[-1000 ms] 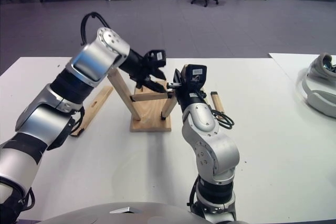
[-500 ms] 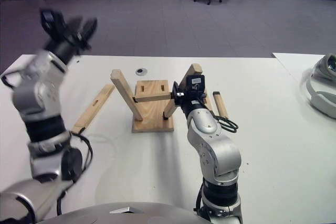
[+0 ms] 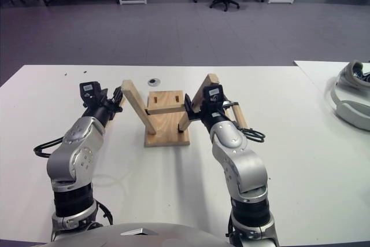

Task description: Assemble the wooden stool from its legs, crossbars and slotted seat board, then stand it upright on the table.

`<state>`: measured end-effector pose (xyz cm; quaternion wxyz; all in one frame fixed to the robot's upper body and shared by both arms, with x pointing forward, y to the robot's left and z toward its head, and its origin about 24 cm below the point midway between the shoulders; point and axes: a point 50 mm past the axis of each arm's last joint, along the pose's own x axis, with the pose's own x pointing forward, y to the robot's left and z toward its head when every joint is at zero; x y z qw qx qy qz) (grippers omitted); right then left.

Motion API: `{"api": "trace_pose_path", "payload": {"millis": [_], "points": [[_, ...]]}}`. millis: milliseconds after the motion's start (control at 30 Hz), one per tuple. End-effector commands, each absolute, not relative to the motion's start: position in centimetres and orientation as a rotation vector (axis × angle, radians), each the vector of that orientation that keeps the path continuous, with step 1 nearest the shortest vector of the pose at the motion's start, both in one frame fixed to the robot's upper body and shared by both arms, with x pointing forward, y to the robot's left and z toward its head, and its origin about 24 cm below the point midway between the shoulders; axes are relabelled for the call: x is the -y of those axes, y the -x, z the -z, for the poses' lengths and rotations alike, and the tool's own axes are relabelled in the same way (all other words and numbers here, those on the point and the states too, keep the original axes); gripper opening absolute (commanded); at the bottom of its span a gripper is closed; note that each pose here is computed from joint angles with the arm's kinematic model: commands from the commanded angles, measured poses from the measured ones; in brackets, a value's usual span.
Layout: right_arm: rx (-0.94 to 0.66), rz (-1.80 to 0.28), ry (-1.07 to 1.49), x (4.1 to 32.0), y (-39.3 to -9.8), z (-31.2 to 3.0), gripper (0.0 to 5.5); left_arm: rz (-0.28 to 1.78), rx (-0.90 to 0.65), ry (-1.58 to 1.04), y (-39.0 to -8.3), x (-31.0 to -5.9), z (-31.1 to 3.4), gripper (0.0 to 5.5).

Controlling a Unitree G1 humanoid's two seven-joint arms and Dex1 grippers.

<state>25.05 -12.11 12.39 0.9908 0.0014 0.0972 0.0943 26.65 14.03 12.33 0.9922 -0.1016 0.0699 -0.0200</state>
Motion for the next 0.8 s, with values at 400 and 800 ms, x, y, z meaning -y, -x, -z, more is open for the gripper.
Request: {"api": "trace_pose_path", "payload": {"millis": [400,800], "points": [[0.033,-0.251,-0.055,12.8,-24.7,-16.0,4.72,0.055,-0.070,0.292,-25.6,-12.3,-13.6,2.52],[0.294,-0.328,-0.156,13.8,-24.2,-20.4,4.72,0.052,0.166,0.371,-25.6,-13.1,-19.4,2.52]]}}
